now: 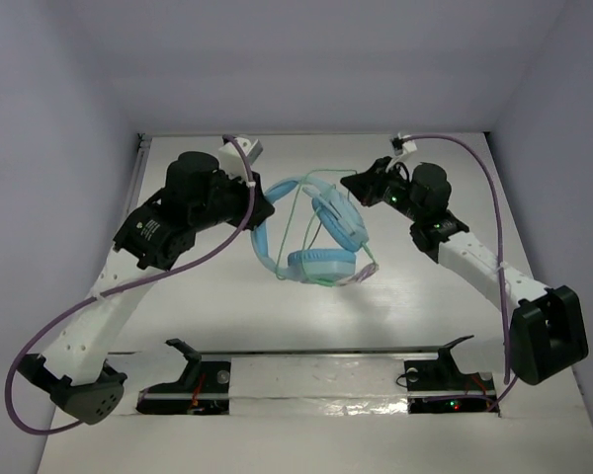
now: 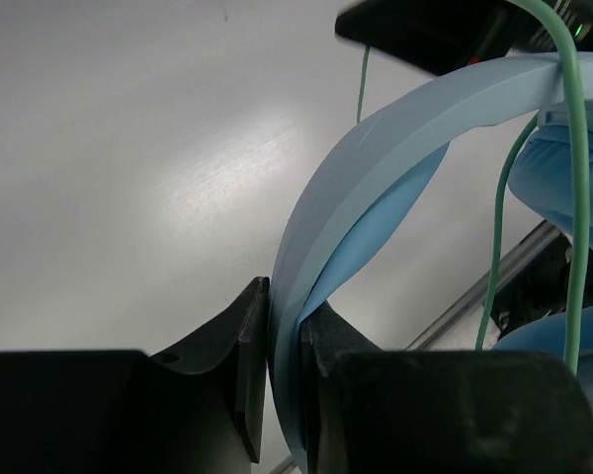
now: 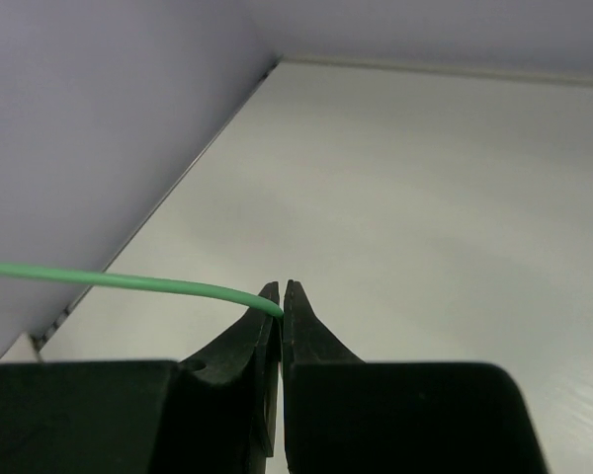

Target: Wrap the headphones

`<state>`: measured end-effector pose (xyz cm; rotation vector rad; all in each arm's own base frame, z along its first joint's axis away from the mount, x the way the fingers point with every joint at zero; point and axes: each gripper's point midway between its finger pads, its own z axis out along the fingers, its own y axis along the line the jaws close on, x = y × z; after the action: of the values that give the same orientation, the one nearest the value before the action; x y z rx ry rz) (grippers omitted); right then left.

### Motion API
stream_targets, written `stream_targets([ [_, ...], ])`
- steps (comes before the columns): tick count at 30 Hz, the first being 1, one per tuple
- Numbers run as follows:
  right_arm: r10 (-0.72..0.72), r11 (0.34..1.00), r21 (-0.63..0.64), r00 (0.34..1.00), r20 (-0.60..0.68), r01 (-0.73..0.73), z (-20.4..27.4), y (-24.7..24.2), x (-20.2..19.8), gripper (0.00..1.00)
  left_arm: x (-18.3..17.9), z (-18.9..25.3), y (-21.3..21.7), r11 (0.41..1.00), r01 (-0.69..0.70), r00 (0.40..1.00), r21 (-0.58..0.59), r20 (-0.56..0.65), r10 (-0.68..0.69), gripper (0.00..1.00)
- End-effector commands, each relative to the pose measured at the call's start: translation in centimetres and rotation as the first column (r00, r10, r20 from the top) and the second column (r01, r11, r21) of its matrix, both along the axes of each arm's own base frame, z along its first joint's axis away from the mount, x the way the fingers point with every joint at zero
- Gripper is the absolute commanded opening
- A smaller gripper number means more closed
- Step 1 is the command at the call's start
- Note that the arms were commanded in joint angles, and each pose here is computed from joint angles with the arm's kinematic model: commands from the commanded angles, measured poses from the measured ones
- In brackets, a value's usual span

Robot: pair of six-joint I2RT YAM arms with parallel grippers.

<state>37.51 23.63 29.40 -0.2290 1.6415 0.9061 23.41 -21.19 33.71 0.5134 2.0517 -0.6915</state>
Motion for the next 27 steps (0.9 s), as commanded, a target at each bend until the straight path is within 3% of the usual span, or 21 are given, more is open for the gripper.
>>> stream_targets([
  [1, 0.142, 0.99, 0.024, 0.989, -0.031, -0.141, -1.0, 2.3, -2.5, 0.0, 1.6, 8.2, -1.5, 0.969, -0.007, 0.986, -0.247, 0.158, 0.047, 0.0],
  [7, 0.288, 0.955, 0.106, 0.953, -0.096, -0.278, -2.8, 4.3, -6.2, 0.0, 5.8, 7.9, -0.5, 0.924, -0.18, 0.959, -0.338, 0.148, 0.241, 0.0],
  [14, 0.317, 0.923, 0.274, 0.938, -0.14, -0.271, -3.7, 4.7, -7.8, 0.0, 10.7, 5.9, 1.0, 0.787, -0.358, 0.887, -0.502, 0.081, 0.455, 0.0],
  [18, 0.352, 0.89, 0.375, 0.914, -0.2, -0.261, -4.8, 5.4, -8.0, 0.01, 12.7, 3.2, 0.7, 0.724, -0.416, 0.86, -0.55, 0.021, 0.51, 0.0],
  [21, 0.39, 0.866, 0.423, 0.891, -0.232, -0.269, -6.3, 5.9, -8.1, 0.06, 14.2, 1.4, 1.2, 0.672, -0.471, 0.821, -0.571, -0.006, 0.571, 0.0],
  [26, 0.393, 0.862, 0.442, 0.876, -0.278, -0.247, -8.8, 6.1, -8.0, 0.13, 15.9, -1.0, 1.2, 0.63, -0.521, 0.788, -0.576, -0.041, 0.614, 0.0],
  [27, 0.398, 0.858, 0.453, 0.871, -0.287, -0.243, -9.1, 6.1, -8.1, 0.18, 16.3, -1.6, 1.2, 0.627, -0.529, 0.783, -0.571, -0.045, 0.62, 0.0],
])
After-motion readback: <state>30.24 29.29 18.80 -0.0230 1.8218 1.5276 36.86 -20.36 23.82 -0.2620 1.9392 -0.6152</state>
